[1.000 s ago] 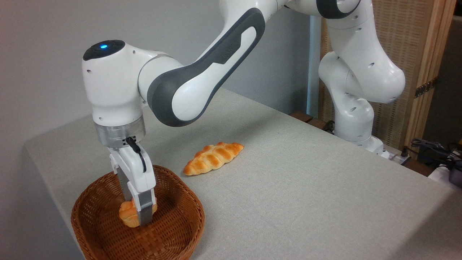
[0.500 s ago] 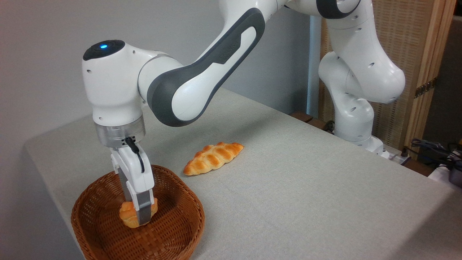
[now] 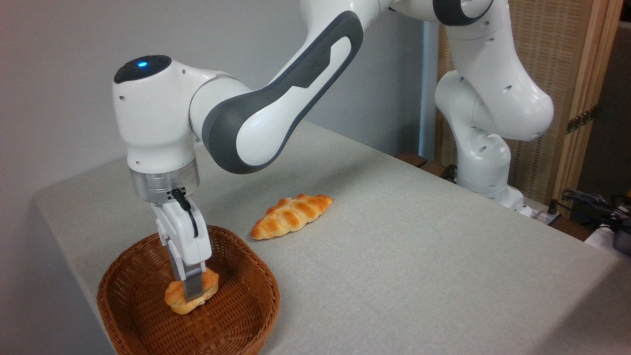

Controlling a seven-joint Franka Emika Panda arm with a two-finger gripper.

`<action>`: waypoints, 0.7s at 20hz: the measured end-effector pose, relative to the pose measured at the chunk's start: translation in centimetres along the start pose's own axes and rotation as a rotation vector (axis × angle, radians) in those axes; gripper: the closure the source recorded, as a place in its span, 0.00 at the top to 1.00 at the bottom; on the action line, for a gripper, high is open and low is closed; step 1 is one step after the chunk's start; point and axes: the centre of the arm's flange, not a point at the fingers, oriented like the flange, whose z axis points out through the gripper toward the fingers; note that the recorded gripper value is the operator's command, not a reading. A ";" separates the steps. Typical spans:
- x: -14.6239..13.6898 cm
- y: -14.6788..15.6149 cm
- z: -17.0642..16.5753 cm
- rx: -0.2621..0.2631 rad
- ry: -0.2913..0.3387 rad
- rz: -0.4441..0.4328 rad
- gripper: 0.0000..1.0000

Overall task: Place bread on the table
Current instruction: 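Lower the gripper onto the round bun and close on it, then lift the bun out of the basket and carry it beside the braided roll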

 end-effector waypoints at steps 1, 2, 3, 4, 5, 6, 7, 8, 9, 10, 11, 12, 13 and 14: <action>0.0 0.0 -0.1 0.000 0.002 0.000 0.25; 0.1 0.0 -0.1 0.000 0.004 -0.001 0.25; 0.1 0.0 -0.3 -0.004 0.008 -0.005 0.25; 0.1 0.0 -0.5 -0.011 0.014 -0.012 0.25; 0.0 -0.1 -0.8 -0.020 0.021 -0.022 0.26; -0.1 -0.3 -1.3 -0.028 0.032 -0.034 0.26; -0.4 -0.6 -2.2 -0.031 0.048 -0.049 0.26; -0.7 -0.9 -3.3 -0.034 0.064 -0.065 0.28; -1.3 -1.1 -4.7 -0.036 0.074 -0.079 0.29; -2.1 -1.4 -6.4 -0.034 0.079 -0.093 0.29; -3.1 -1.8 -8.3 -0.028 0.082 -0.108 0.29; -4.2 -2.1 -10.3 -0.020 0.084 -0.124 0.29; -5.5 -2.3 -12.2 -0.014 0.083 -0.139 0.29; -6.7 -2.2 -13.9 -0.014 0.078 -0.150 0.29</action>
